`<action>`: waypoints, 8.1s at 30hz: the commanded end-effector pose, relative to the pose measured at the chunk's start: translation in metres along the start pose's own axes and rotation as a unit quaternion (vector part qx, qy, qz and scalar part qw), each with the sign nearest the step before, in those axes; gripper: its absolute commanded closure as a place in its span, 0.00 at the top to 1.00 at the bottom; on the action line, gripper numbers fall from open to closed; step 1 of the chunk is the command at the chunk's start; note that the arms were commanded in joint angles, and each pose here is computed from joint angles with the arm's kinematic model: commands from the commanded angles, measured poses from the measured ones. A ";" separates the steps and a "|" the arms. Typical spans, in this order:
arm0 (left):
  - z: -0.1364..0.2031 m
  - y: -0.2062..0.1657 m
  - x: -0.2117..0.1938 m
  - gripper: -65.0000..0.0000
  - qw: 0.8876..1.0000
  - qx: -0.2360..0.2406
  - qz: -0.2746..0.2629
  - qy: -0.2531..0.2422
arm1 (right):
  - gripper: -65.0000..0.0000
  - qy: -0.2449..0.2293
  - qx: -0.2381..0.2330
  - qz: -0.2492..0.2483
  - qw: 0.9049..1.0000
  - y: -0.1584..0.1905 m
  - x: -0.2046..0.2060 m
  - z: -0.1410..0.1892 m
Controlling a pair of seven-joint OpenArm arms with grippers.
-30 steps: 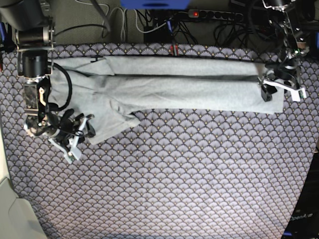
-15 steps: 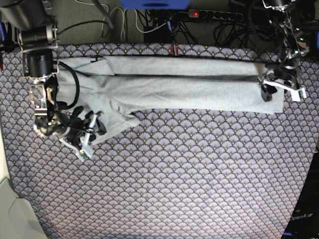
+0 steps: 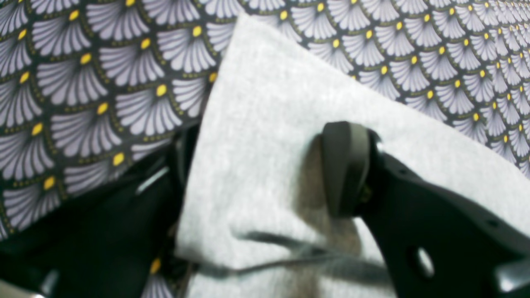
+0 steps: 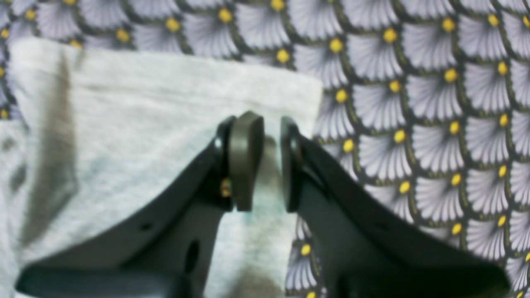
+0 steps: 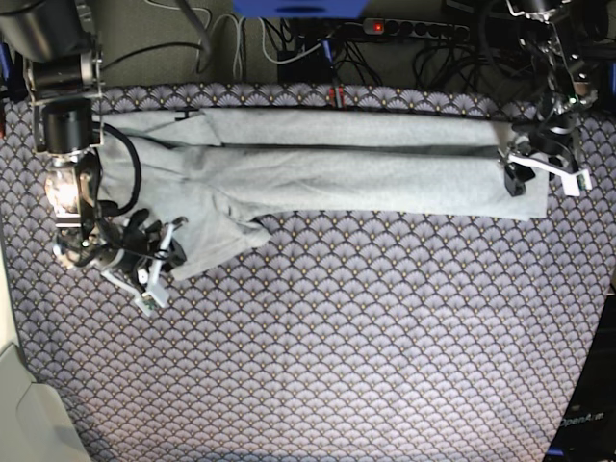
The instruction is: Fold the T-shirt properly
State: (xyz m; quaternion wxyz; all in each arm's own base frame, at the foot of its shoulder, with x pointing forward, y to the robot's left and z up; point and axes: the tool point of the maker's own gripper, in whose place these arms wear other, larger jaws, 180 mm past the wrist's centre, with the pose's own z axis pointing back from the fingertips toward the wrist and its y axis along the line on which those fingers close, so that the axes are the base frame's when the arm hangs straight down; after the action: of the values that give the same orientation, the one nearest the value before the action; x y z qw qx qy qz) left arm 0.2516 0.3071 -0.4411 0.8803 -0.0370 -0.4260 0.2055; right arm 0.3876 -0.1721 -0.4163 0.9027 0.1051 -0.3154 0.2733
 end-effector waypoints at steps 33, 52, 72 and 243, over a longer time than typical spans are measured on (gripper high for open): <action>0.005 0.009 -0.053 0.63 0.994 0.021 0.000 0.106 | 0.27 -0.033 -0.022 -0.059 0.997 -0.034 0.024 -0.007; 0.005 0.009 -0.053 0.63 0.994 0.021 0.000 0.106 | 0.27 -0.063 -0.040 -0.070 0.995 -0.052 0.039 0.005; 0.005 0.003 -0.058 0.63 0.994 0.016 0.008 0.108 | 0.26 -0.018 0.005 -0.094 0.995 -0.003 -0.015 -0.020; 0.084 -0.287 -0.018 0.00 0.951 -0.198 -0.218 0.091 | 0.06 0.028 -0.075 -0.070 0.994 0.085 -0.124 0.117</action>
State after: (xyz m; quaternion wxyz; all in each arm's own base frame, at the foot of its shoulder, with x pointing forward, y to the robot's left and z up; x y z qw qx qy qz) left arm 0.2655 0.0293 -0.3419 0.9213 -0.1326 -0.3546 -0.0883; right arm 0.1919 -0.1950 -0.4096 0.9387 0.0537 -0.2847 0.1870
